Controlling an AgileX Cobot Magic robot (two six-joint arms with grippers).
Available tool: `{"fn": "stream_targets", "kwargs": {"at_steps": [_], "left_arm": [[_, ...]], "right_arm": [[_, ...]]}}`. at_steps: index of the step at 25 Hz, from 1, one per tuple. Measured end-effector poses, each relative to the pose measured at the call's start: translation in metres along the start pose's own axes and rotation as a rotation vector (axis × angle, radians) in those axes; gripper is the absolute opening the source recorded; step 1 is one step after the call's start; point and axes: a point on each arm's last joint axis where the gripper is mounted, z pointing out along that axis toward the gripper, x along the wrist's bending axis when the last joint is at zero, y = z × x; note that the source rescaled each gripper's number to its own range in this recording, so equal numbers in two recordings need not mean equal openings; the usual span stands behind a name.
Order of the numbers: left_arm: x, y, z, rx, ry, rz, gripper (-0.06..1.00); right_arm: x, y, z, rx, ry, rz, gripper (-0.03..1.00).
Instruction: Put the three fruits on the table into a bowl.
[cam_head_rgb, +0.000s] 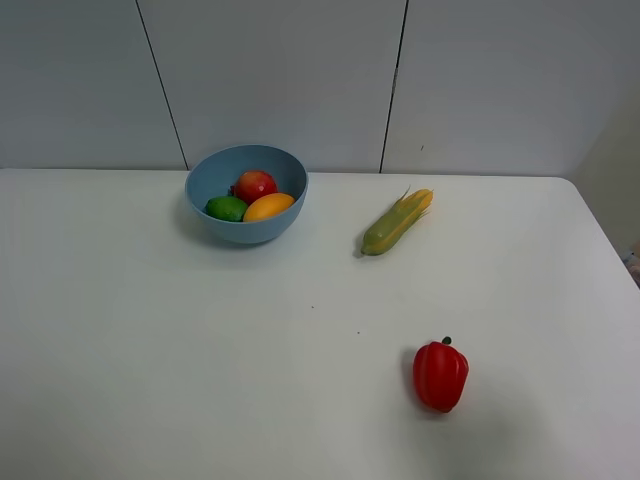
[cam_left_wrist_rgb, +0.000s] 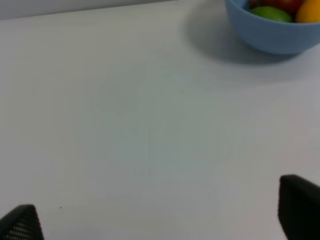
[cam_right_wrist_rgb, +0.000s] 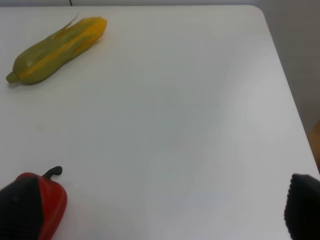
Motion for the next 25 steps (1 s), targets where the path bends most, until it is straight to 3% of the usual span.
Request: {"fn": "stream_targets", "kwargs": {"at_steps": [10, 25], "left_arm": [[-0.0002, -0.0013, 0.0018, 0.002, -0.002, -0.063, 0.6], [-0.0002, -0.0012, 0.0018, 0.001, -0.002, -0.064, 0.58]], "right_arm": [[0.0, 0.0, 0.0, 0.0, 0.0, 0.0, 0.89], [0.0, 0.0, 0.0, 0.0, 0.0, 0.0, 0.89]]}}
